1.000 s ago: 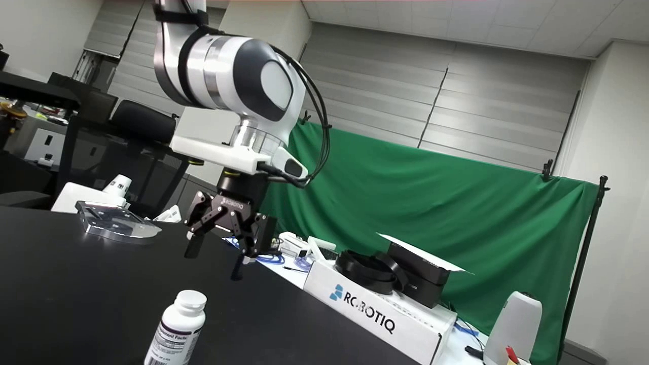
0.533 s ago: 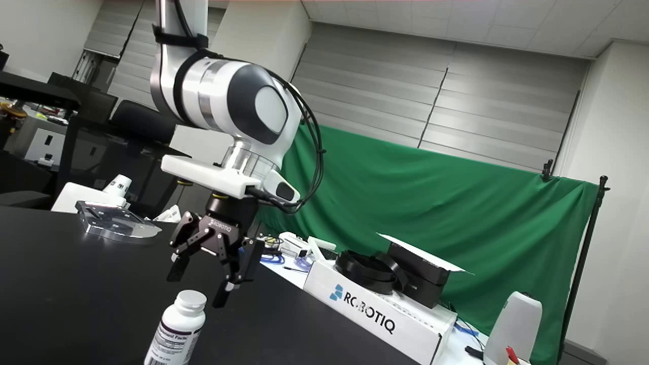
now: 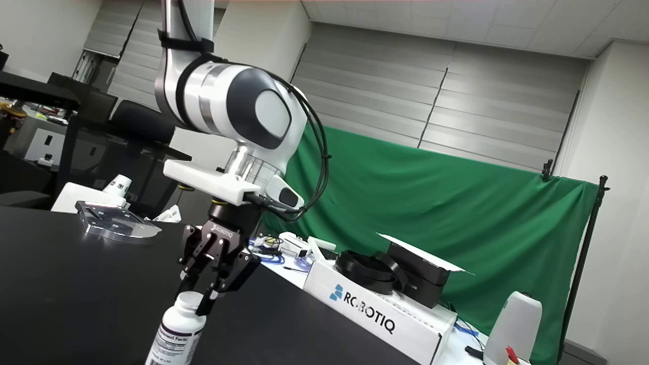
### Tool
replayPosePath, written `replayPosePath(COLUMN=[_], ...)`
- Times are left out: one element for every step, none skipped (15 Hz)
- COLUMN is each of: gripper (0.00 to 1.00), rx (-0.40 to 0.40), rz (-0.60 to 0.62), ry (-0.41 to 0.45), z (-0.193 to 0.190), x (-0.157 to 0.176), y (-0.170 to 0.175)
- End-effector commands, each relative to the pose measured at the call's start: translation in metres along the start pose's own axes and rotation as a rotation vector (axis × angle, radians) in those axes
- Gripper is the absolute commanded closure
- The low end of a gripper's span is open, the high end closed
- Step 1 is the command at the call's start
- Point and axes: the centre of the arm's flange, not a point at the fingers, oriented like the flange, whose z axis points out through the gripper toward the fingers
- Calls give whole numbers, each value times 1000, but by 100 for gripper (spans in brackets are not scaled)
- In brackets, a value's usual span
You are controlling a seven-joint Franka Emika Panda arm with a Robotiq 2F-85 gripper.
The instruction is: Move the bottle to the right
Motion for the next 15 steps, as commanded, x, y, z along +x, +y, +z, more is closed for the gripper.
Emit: replayPosePath(gripper=[80,81,81,81,81,81,81,81,81,81,81,81,81,81,81], rx=[5,-1,-1,-3,-6,-6,-12,-16,-21,-24,-28,-33,-32,-35,-37], rz=[70,84,91,100,106,107,109,115,114,112,99,105,105,110,117], ry=[-38,-40,-45,-38,-35,-30,-22,-15,-2,9,24,35,33,32,26], z=[-2,-7,-13,-22,-30,-39,-46,-52,-59,-64,-68,-71,-72,-74,-75], x=[3,4,5,6,7,8,9,11,12,14,17,20,26,32,36], y=[14,17,21,25,29,34,39,45,54,64,77,88,104,120,135])
